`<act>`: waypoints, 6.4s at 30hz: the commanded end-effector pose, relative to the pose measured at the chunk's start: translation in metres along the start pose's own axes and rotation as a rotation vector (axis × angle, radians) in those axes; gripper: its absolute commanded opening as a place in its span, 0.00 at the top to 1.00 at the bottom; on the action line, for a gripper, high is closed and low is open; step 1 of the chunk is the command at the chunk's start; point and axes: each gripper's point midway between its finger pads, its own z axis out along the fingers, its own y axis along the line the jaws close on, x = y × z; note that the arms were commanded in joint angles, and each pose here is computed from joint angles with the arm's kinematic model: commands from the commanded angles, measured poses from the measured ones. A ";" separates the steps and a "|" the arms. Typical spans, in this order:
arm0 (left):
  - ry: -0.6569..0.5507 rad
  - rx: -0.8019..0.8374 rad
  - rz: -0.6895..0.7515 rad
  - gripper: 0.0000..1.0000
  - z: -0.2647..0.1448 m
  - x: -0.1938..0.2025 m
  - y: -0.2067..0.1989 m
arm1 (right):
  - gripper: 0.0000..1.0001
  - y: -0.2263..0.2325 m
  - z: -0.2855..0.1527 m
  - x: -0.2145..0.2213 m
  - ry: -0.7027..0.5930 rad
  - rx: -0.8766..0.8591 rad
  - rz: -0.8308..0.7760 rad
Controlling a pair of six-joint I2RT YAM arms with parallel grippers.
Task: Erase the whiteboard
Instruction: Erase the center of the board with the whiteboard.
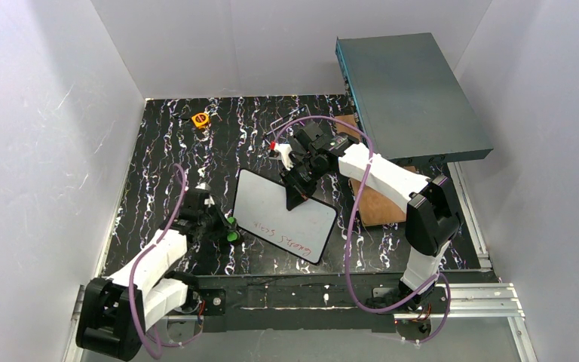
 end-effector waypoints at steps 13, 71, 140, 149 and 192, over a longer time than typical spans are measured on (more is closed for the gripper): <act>0.062 0.069 0.031 1.00 -0.010 0.009 -0.021 | 0.99 0.027 -0.008 -0.008 -0.034 -0.089 -0.036; 0.029 0.118 0.431 1.00 0.008 0.035 -0.069 | 0.99 0.028 -0.006 -0.004 -0.030 -0.100 -0.043; -0.228 0.197 0.284 1.00 -0.029 -0.001 -0.056 | 0.99 0.036 -0.006 0.005 -0.007 -0.137 -0.115; -0.220 0.330 0.323 1.00 -0.018 0.008 -0.072 | 0.99 0.044 -0.003 0.005 -0.006 -0.185 -0.122; -0.284 0.348 0.596 1.00 0.018 0.040 -0.103 | 0.99 0.056 -0.007 -0.006 -0.024 -0.224 -0.110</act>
